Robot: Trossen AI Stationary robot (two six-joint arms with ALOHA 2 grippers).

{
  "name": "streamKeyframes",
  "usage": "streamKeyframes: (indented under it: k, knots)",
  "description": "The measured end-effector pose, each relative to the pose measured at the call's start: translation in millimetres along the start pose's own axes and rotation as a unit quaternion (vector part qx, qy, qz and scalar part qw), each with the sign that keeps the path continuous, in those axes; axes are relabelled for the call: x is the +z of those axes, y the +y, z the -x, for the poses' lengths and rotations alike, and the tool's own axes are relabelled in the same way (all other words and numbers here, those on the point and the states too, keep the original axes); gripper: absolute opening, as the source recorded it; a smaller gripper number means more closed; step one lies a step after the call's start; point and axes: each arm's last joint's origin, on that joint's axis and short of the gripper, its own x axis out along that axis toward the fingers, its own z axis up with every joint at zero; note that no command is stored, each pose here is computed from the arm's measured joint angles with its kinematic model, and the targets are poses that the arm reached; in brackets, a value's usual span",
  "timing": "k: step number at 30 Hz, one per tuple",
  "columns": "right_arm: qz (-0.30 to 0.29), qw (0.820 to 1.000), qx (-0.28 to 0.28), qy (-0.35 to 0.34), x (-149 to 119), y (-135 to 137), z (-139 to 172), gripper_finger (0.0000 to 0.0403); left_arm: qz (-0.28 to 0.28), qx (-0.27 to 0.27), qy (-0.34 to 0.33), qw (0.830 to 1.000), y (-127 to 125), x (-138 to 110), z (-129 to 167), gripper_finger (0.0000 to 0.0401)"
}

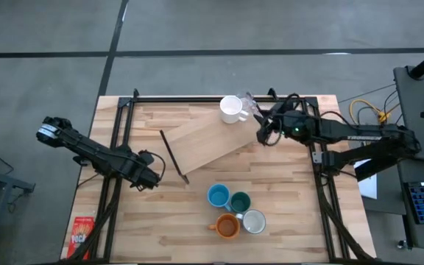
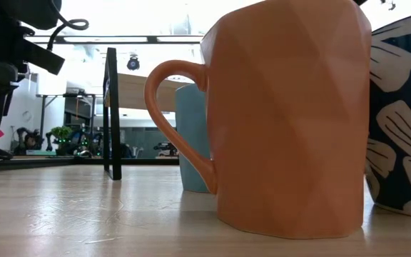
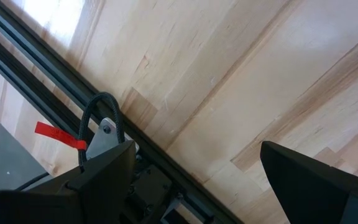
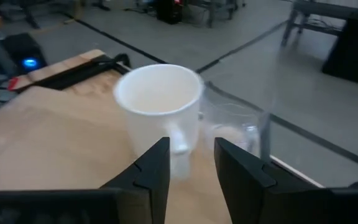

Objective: Stack small to large cups/mugs on shelf
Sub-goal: Put the orange mug on the shelf

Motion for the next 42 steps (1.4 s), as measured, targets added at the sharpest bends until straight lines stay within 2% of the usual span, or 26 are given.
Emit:
streamKeyframes:
  k: [3,5,7,11,14,17,20,26,28,33,38,42]
  knots:
    - [0.008,0.999,0.035,-0.006,-2.2,9.1,12.8,0.0118,-0.001,-0.018,-0.011,1.000,-4.0,0.7,0.0,0.0331]
    - [0.019,0.998,0.062,-0.008,-4.9,16.9,21.5,0.0118,-0.018,-0.083,-0.042,0.996,-17.0,5.4,-0.4,0.0331]
    - [0.030,0.996,0.087,-0.009,-7.8,24.9,28.8,0.0118,-0.063,-0.157,-0.073,0.983,-32.5,7.7,1.2,0.0331]
    - [0.048,0.991,0.125,-0.013,-12.4,38.9,41.3,0.0118,-0.160,-0.295,-0.149,0.930,-67.4,8.8,13.9,0.0331]
    - [0.062,0.989,0.134,-0.017,-16.4,47.4,49.2,0.0118,-0.222,-0.348,-0.200,0.889,-89.9,3.5,22.3,0.0331]
    - [0.075,0.986,0.151,-0.016,-21.5,55.2,55.7,0.0119,-0.262,-0.370,-0.223,0.863,-108.5,-3.6,26.5,0.0331]
    - [0.083,0.982,0.172,-0.019,-29.1,63.8,59.9,0.0118,-0.285,-0.368,-0.227,0.855,-125.8,-5.9,23.7,0.0331]
    - [0.117,0.969,0.218,-0.006,-54.2,83.5,68.7,0.0118,-0.317,-0.341,-0.201,0.862,-158.8,-0.1,7.8,0.0331]
    - [0.127,0.964,0.232,-0.002,-61.8,92.8,70.9,0.0118,-0.335,-0.332,-0.196,0.860,-169.2,2.3,4.5,0.0331]
    - [0.154,0.949,0.274,0.000,-83.5,119.9,79.3,0.0114,-0.401,-0.312,-0.210,0.835,-191.7,10.2,12.2,0.0331]
    - [0.202,0.928,0.314,-0.018,-103.8,144.7,89.5,0.0088,-0.445,-0.258,-0.255,0.819,-199.4,21.0,31.6,0.0331]
    - [0.222,0.920,0.321,-0.038,-109.1,156.9,96.8,0.0041,-0.442,-0.177,-0.320,0.819,-194.8,28.6,48.5,0.0325]
